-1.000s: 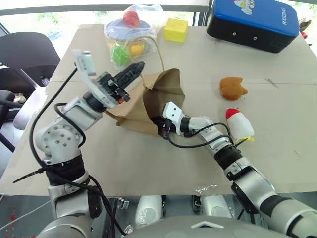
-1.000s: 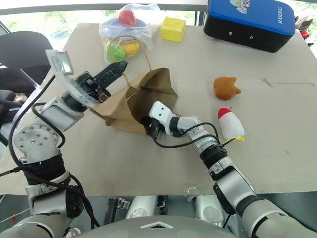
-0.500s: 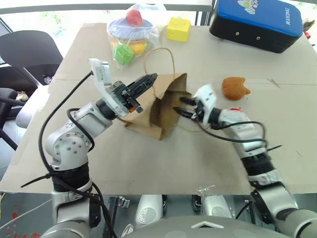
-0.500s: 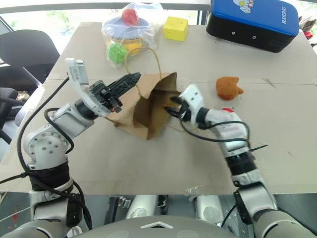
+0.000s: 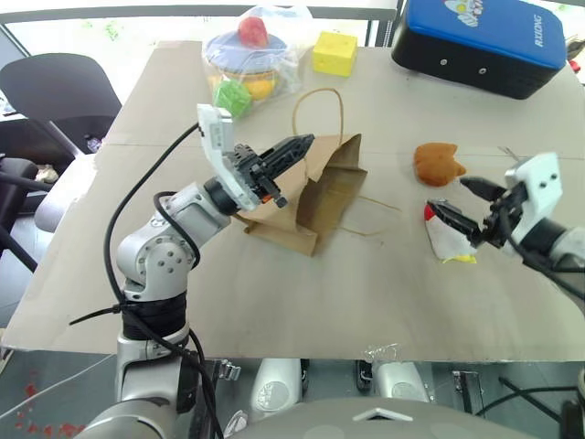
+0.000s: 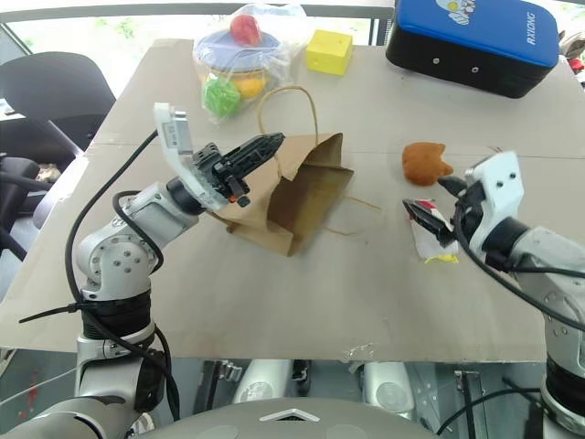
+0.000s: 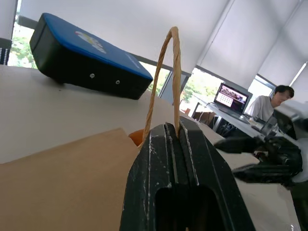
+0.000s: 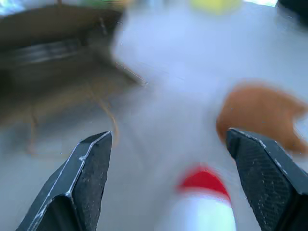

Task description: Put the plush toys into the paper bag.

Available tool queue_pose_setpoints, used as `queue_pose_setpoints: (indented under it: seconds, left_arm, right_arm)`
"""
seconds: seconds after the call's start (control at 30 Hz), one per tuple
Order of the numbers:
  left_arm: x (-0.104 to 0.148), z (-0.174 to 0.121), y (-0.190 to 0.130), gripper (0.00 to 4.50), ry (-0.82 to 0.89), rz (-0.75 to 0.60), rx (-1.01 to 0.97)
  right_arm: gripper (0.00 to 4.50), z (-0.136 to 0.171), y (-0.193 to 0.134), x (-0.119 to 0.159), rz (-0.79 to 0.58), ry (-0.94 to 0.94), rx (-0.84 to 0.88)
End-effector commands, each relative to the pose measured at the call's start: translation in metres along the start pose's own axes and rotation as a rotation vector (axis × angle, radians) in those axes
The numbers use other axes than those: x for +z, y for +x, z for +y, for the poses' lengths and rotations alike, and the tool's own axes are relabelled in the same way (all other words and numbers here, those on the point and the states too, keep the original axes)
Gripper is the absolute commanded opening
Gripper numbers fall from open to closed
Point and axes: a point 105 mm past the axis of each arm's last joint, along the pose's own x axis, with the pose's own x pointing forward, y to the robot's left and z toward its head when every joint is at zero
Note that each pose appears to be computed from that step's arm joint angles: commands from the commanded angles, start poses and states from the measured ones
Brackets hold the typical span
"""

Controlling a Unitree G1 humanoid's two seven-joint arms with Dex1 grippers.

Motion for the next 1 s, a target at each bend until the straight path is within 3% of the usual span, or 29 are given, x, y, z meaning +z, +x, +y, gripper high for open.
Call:
queue_pose_setpoints:
  seconds: [0.03, 0.1, 0.2, 0.33, 0.4, 0.57, 0.73, 0.87, 1.0]
  left_arm:
    - [0.009, -0.007, 0.008, 0.00, 0.058, -0.027, -0.042]
    - [0.007, -0.009, 0.009, 0.00, 0.069, -0.017, -0.056]
    - [0.006, -0.010, 0.010, 0.00, 0.080, -0.011, -0.063]
    - [0.006, -0.010, 0.007, 0.00, 0.079, -0.012, -0.056]
    - [0.005, -0.009, 0.007, 0.00, 0.077, -0.013, -0.053]
    - [0.004, -0.011, 0.009, 0.00, 0.070, -0.017, -0.054]
    - [0.004, -0.010, 0.011, 0.00, 0.063, -0.028, -0.045]
    - [0.011, -0.005, 0.011, 0.00, 0.047, -0.064, -0.008]
    - [0.011, -0.003, 0.007, 0.00, 0.041, -0.068, 0.010]
  right_arm:
    - [3.70, -0.010, 0.006, -0.027, 0.101, -0.003, -0.095]
    - [3.49, -0.011, 0.012, -0.048, 0.161, 0.018, -0.103]
    - [2.45, -0.012, 0.014, -0.064, 0.201, -0.010, -0.107]
    - [0.62, -0.010, 0.009, -0.035, 0.049, -0.009, -0.078]
    - [0.02, -0.002, 0.005, -0.009, -0.090, 0.002, -0.018]
    - [0.02, 0.018, 0.003, 0.067, -0.420, 0.150, 0.115]
    - [0.02, 0.052, 0.016, 0.113, -0.585, 0.261, 0.292]
    - [0.02, 0.070, 0.029, 0.104, -0.494, 0.184, 0.377]
    - [0.02, 0.078, 0.046, 0.071, -0.298, -0.001, 0.412]
